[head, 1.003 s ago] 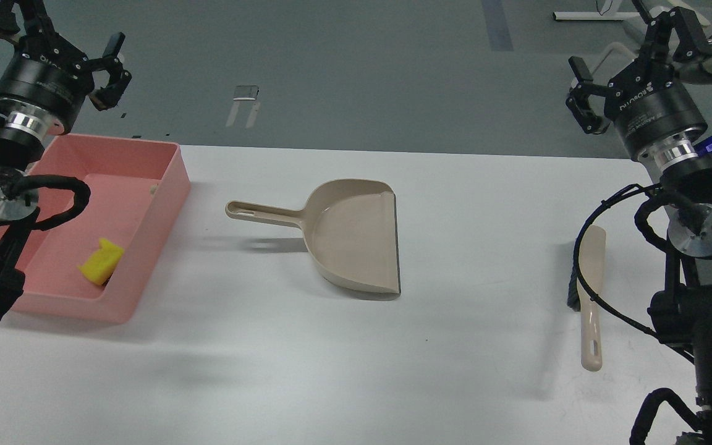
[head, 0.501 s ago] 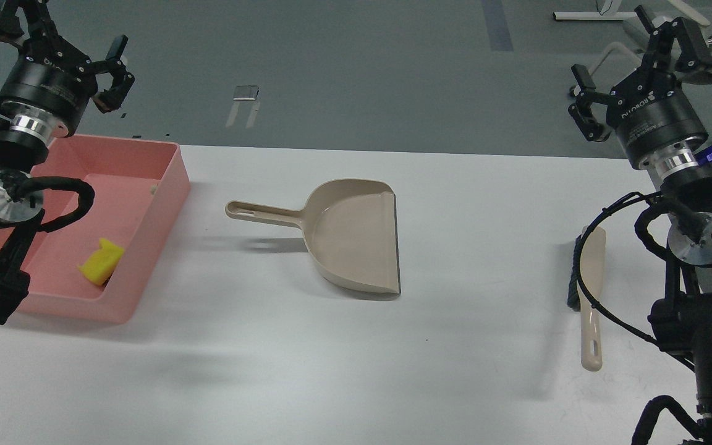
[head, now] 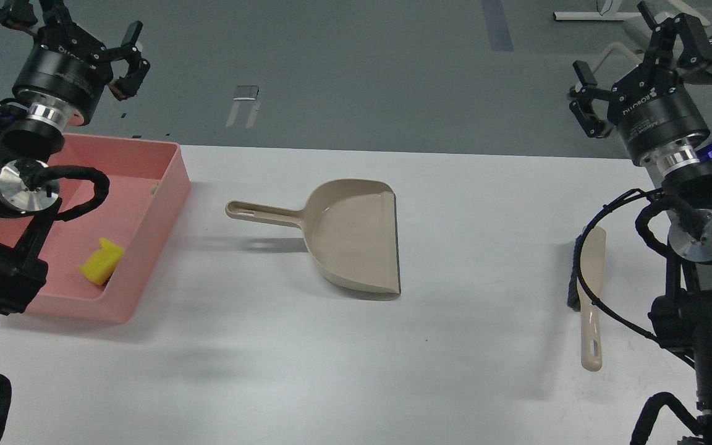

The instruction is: Sweep and dump garbage into bin

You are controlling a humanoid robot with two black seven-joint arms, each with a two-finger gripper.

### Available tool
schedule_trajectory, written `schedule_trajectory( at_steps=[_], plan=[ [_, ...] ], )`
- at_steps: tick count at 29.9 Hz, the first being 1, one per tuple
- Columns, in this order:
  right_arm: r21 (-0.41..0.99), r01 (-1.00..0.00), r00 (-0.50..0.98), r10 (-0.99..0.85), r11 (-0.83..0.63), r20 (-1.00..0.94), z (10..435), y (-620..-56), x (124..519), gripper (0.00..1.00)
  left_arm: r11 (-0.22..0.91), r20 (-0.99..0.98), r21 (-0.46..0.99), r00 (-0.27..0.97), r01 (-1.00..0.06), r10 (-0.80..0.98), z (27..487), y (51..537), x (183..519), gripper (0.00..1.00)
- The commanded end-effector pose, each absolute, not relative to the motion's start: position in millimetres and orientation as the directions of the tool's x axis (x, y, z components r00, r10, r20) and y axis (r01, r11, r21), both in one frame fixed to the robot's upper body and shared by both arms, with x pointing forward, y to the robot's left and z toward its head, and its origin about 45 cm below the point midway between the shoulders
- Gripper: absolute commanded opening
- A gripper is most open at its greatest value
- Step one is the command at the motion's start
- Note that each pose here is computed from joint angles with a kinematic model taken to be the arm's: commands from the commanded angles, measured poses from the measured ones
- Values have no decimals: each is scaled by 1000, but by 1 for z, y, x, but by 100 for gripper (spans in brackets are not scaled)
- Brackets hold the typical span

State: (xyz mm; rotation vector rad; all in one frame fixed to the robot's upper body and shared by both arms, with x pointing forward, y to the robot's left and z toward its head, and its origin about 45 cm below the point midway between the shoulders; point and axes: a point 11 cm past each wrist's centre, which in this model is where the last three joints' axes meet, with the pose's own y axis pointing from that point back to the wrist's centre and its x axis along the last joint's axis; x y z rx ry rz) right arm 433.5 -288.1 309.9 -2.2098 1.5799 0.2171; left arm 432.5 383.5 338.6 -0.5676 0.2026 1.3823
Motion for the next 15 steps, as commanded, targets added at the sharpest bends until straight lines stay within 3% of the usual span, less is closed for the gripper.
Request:
schedule_trajectory(
  at_steps=[1,15],
  plan=[
    [-237,-933,343,-868,-271,-359,308,-288,434,100,88,-457,-260,203,-962,866,338,381,433,98],
    [-238,-932,346,-867,-273,-358,309,-288,433,100,102,-461,-241,206,-965,863,327,377,433,98]
  ],
)
